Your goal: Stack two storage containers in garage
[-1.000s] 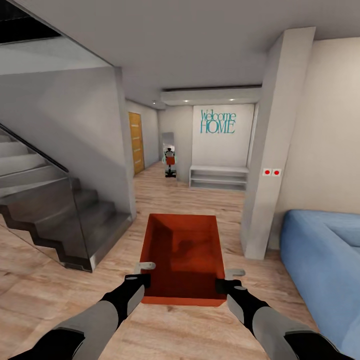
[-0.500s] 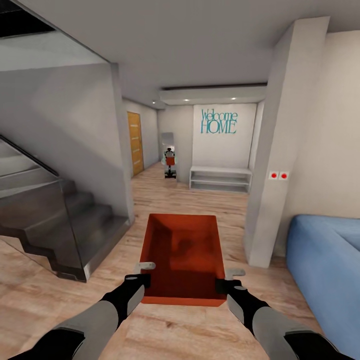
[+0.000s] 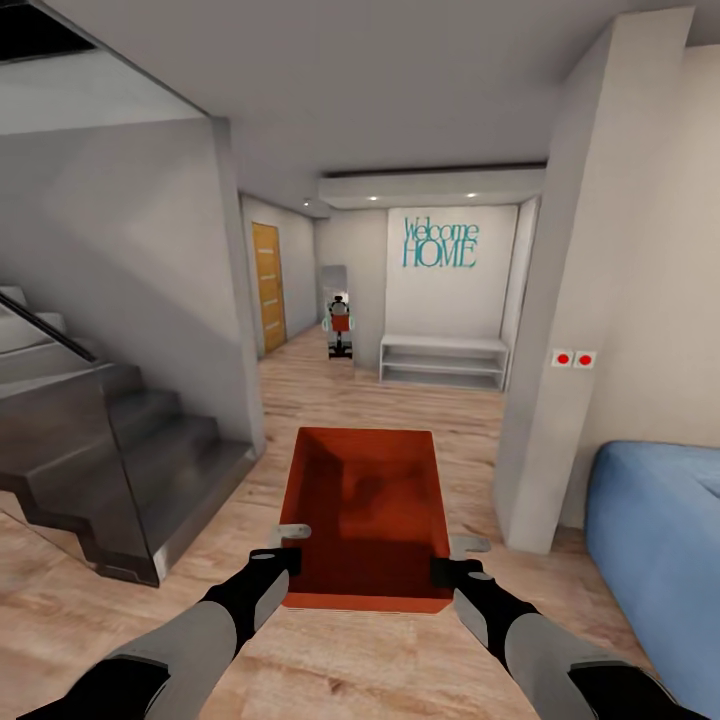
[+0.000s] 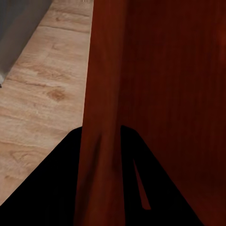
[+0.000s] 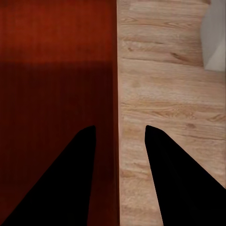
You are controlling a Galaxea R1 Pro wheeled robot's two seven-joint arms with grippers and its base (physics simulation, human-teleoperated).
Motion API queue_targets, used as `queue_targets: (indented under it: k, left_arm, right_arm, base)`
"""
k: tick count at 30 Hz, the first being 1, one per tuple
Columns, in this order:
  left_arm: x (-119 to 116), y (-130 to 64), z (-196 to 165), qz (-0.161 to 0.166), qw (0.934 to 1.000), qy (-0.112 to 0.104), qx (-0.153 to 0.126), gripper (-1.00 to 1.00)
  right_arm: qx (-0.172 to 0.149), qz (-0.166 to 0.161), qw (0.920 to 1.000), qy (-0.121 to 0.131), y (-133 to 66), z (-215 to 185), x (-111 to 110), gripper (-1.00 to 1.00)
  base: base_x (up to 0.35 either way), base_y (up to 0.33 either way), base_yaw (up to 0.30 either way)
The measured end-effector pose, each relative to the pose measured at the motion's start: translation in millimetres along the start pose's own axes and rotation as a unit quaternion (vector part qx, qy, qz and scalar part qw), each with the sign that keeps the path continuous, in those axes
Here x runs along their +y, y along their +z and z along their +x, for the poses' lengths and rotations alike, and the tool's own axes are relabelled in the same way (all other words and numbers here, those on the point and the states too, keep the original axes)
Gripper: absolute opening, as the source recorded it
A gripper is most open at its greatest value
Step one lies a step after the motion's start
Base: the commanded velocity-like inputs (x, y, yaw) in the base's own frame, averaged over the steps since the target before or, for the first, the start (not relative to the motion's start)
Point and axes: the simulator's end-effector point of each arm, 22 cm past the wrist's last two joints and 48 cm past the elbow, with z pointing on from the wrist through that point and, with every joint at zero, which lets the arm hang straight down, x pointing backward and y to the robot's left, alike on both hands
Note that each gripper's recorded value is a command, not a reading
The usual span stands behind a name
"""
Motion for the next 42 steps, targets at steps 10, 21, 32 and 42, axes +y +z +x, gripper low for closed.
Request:
queue_targets:
  k: [10, 21, 32, 42]
  left_arm:
    - [0.0, 0.0, -0.1, 0.0, 1.0, 0.0, 0.0, -1.0]
    - [0.1, 0.0, 1.2, 0.0, 1.0, -0.001, 0.002, -1.0]
    - [0.0, 0.0, 0.2, 0.0, 1.0, 0.0, 0.0, -1.0]
    - [0.0, 0.0, 0.4, 0.0, 1.0, 0.0, 0.001, -1.0]
  right_arm:
    - [0.0, 0.0, 1.0, 0.0, 0.0, 0.0, 0.0, -1.0]
    - [0.002, 0.0, 1.0, -0.001, 0.0, 0.4, 0.1, -1.0]
    - [0.0, 0.0, 1.0, 0.0, 0.0, 0.4, 0.1, -1.0]
    - [0.001, 0.0, 1.0, 0.0, 0.0, 0.3, 0.0, -1.0]
  base:
    - [0.322, 0.0, 0.0]
    - [0.322, 0.0, 0.0]
    - [0.322, 0.0, 0.0]
    - [0.322, 0.0, 0.0]
